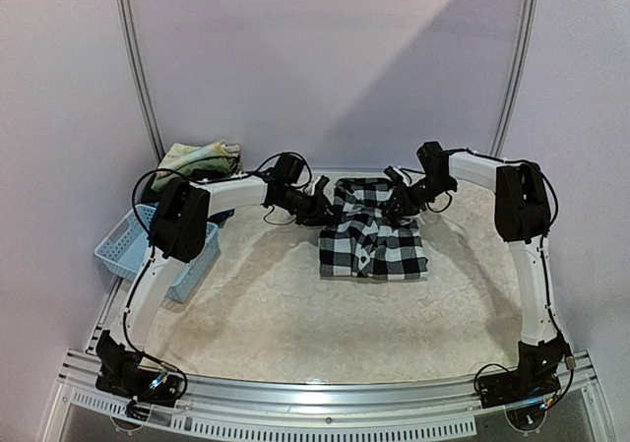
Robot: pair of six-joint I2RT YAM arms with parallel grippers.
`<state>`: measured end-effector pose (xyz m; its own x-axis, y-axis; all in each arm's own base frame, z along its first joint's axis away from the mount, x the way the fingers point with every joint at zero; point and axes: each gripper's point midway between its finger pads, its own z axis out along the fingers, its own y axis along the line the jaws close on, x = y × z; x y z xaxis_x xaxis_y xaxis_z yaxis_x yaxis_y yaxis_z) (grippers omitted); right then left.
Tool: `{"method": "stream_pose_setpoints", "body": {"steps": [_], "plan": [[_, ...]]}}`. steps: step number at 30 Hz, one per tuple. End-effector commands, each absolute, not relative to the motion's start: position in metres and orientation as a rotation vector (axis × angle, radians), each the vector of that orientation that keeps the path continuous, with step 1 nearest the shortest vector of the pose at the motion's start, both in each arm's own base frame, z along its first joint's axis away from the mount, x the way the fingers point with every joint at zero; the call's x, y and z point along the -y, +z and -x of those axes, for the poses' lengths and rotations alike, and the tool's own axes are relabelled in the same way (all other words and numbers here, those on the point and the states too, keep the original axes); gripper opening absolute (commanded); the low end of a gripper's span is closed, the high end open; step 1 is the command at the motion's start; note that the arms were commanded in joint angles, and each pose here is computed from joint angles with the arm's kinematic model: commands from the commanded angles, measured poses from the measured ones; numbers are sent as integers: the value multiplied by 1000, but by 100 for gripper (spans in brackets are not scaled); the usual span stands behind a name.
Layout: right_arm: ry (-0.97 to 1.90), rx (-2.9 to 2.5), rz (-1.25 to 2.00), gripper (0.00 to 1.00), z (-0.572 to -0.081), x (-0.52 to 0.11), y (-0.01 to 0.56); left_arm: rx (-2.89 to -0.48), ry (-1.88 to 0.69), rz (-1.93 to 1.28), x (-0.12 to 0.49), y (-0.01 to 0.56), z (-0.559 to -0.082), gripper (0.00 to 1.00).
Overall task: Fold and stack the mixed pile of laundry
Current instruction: Smooth out the 2/3-rectangle-folded shirt at the center of the board, then pick up the 2/3-rectangle-folded shirt from the center of the board.
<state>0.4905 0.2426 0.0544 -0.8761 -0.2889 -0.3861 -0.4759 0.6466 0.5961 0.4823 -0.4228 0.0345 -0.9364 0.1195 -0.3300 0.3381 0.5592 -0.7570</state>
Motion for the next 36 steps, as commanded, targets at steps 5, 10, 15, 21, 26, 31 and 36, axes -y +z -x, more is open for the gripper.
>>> {"method": "stream_pose_setpoints", "body": {"steps": [5,10,15,21,26,31,36], "plan": [[937,-2590,538,31,-535,-222,41,-2450,-1402,-188,412,32,-529,19],[961,-2510,563,32,-550,-229,58,-2263,-1548,-125,426,66,-555,20],[794,-2455,630,35,-555,-209,101,-2107,-1481,-279,425,135,-554,27],[650,-2312,856,52,-511,-180,159,-2155,-1012,-705,393,179,-496,42],[459,-2129,1365,58,-421,-185,146,-1988,-662,-1237,383,164,-407,49],[297,-1981,1747,60,-348,-194,102,-1675,-201,-1699,387,107,-347,57],[158,-1843,1941,76,-318,-210,73,-1631,-165,-1854,409,76,-321,58]]}}
